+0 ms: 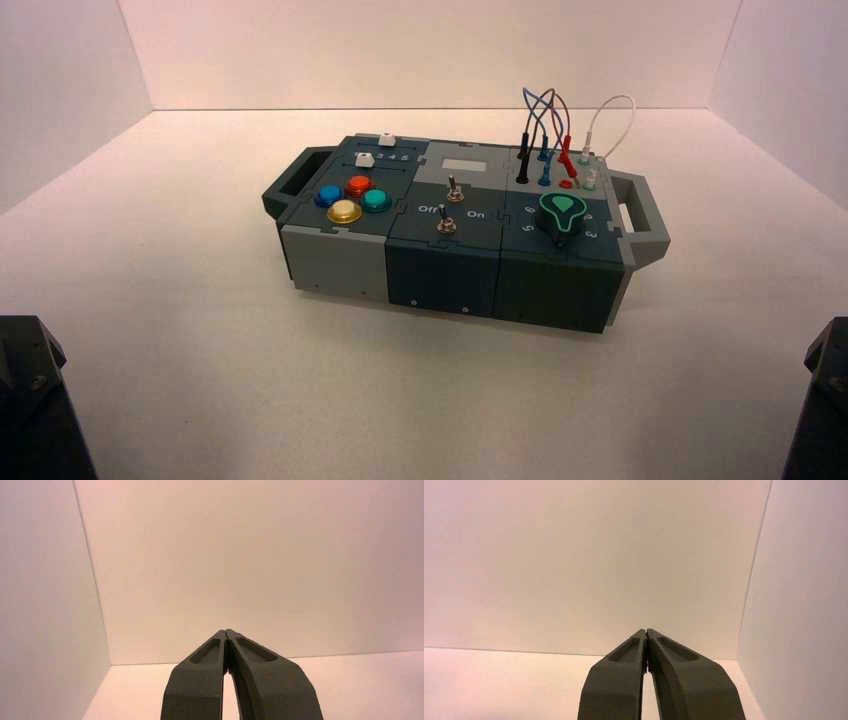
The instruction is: Insert the red wire.
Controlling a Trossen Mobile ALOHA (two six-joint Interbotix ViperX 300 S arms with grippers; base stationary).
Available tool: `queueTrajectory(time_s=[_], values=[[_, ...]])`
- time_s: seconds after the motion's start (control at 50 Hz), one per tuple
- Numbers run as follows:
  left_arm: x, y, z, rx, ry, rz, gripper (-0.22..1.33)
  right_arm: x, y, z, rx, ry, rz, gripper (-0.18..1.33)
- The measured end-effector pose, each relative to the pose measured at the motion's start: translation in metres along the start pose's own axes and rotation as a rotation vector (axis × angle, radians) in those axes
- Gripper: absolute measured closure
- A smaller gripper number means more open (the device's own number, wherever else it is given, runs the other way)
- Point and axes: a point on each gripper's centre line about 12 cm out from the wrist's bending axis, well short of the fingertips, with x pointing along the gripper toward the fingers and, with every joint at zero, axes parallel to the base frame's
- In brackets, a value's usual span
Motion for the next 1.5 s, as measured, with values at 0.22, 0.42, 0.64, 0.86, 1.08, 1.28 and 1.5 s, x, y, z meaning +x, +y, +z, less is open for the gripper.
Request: queueTrajectory(time_s=[0.22, 0.42, 0.64, 0.86, 1.08, 1.28, 1.5], values=[[0.000, 0.000, 0.000, 0.002, 0.000, 0.000, 1.28, 0.000, 0.000, -0.001, 0.001, 0.008, 0.000, 1.29], [0.000, 0.000, 0.000, 0.002, 0.002, 0.000, 1.28, 0.000, 0.002, 0.000, 0.001, 0.020, 0.008, 1.29], [0.000, -0.001, -0.003, 0.002, 0.052, -0.005, 1.28, 0.002, 0.015, 0.001, -0.024, 0.115, 0.075, 1.29], [0.003, -0.011, 0.000, 0.007, 0.111, -0.054, 1.28, 0.000, 0.024, 0.002, -0.045, 0.300, 0.126, 1.28], [0.003, -0.030, -0.004, 0.021, 0.222, -0.149, 1.28, -0.009, 0.030, -0.010, -0.065, 0.516, 0.162, 1.28], [-0.002, -0.046, -0.006, 0.042, 0.309, -0.231, 1.28, -0.013, 0.042, -0.032, -0.126, 0.701, 0.237, 1.29], [-0.006, -0.049, -0.014, 0.056, 0.410, -0.251, 1.28, -0.010, 0.067, -0.052, -0.235, 0.859, 0.364, 1.16]])
